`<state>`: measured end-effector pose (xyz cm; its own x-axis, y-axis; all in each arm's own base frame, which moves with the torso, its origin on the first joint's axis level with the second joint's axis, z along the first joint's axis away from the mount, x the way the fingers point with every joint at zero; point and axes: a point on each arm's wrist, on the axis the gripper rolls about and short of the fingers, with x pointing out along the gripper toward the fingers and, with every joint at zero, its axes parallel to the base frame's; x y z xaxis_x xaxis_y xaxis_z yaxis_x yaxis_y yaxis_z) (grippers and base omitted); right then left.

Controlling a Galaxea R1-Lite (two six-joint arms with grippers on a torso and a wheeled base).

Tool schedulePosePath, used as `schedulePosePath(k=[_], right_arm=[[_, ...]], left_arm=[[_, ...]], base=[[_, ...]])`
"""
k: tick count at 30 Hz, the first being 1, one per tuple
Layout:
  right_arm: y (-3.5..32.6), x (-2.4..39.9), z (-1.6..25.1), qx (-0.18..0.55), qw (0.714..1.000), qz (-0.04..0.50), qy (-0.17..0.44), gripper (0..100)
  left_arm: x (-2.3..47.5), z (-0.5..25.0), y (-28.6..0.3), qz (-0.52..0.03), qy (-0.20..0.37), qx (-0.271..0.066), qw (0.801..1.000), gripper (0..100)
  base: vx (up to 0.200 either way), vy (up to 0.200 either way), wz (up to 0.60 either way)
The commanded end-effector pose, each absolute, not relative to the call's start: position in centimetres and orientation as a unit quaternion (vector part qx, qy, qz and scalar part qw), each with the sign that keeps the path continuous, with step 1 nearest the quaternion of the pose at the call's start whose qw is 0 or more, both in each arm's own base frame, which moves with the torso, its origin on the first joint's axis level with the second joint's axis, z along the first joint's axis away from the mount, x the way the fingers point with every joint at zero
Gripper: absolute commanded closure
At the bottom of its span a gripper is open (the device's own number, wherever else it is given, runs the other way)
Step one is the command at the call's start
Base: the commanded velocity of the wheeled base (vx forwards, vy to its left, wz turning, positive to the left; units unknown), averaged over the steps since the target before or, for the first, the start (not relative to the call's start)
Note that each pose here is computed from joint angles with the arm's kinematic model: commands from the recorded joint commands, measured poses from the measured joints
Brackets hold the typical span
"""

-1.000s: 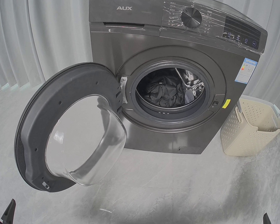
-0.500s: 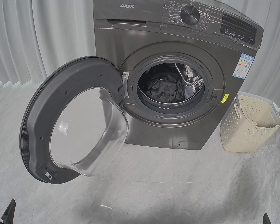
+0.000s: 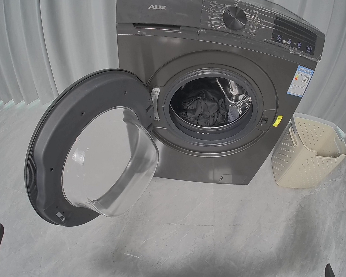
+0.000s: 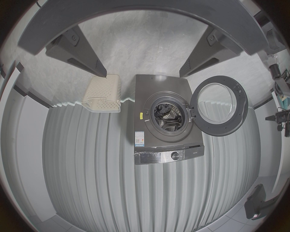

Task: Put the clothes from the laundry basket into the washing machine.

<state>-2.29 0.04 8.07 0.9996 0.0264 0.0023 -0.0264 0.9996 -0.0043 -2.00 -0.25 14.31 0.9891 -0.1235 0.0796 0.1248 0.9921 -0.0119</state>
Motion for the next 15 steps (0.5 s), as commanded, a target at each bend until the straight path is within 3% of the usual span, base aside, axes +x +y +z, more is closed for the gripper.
schedulePosePath(k=[1, 15], right_arm=[[0.0, -2.3, 7.5, -0.002, 1.0, 0.014, 0.0, 0], [0.0, -2.3, 7.5, -0.002, 1.0, 0.013, 0.0, 0]], left_arm=[[3.2, 17.5, -0.5, -0.112, 0.047, -0.017, 0.992, 0], [10.6, 20.1, -0.9, -0.122, 0.083, -0.016, 0.989, 0]], base=[[0.0, 0.0, 0.0], [0.0, 0.0, 0.0]])
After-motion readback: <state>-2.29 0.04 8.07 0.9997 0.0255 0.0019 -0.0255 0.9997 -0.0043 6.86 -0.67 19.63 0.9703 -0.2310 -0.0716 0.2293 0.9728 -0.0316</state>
